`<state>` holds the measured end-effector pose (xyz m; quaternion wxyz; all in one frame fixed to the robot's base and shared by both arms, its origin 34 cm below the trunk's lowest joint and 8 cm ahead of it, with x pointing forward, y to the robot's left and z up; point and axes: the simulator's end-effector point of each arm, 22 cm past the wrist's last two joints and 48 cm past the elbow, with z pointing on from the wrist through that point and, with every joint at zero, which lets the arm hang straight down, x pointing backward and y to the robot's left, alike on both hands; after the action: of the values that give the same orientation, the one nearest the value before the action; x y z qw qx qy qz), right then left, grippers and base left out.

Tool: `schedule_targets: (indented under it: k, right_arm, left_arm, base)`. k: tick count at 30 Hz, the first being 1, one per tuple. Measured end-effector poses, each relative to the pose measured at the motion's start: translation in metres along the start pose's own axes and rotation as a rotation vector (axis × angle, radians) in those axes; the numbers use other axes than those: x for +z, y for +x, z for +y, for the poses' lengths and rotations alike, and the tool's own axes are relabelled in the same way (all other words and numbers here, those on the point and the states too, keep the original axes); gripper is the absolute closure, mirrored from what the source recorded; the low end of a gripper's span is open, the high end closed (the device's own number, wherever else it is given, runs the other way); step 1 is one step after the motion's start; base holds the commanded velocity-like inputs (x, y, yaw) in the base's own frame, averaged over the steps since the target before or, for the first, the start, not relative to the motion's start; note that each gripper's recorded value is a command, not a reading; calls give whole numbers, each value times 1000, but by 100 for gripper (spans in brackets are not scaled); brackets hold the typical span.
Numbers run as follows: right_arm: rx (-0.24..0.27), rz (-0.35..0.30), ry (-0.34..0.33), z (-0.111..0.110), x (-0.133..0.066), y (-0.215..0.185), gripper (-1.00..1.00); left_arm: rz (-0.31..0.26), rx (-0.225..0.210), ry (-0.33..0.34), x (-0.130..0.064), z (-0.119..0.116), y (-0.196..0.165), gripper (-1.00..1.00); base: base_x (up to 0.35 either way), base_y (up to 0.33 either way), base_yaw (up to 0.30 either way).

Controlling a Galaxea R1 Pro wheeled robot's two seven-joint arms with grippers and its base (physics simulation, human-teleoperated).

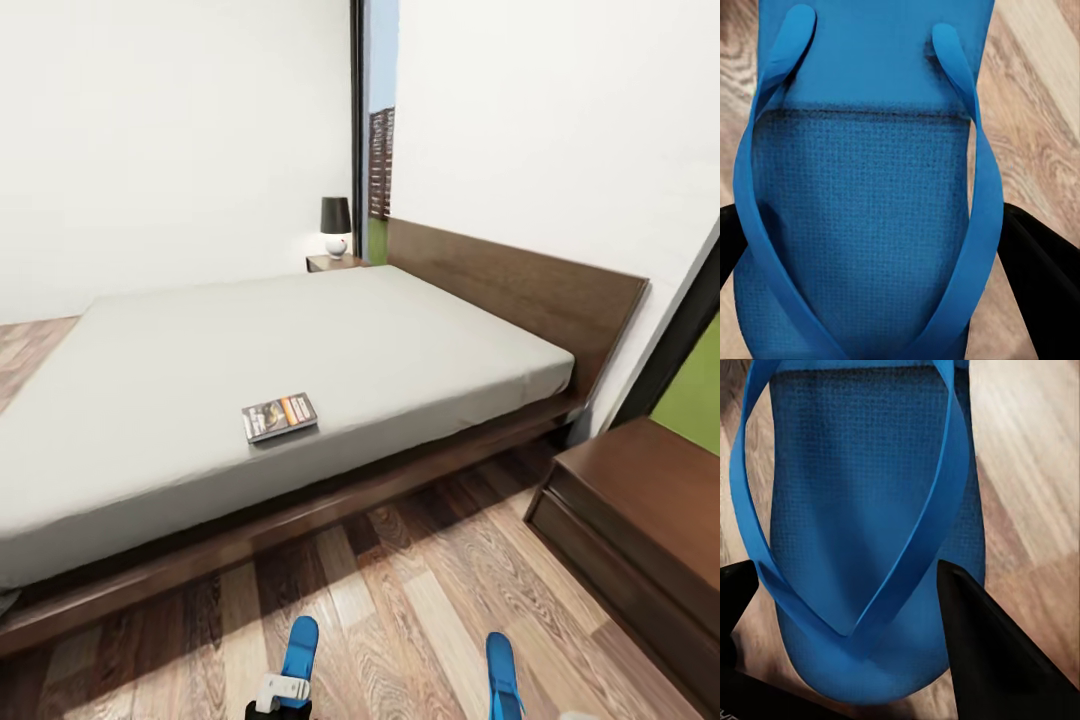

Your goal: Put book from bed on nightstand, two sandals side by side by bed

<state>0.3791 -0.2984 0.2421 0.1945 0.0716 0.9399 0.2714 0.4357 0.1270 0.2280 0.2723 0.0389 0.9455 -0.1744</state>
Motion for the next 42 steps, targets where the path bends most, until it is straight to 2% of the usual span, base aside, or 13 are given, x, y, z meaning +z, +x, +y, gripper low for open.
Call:
schedule_targets:
  k: [42]
  right_arm:
    - [0,-1,-2,0,0,0,100]
  left_arm:
    - [0,1,0,0,0,0,100]
  base:
    - [0,0,292]
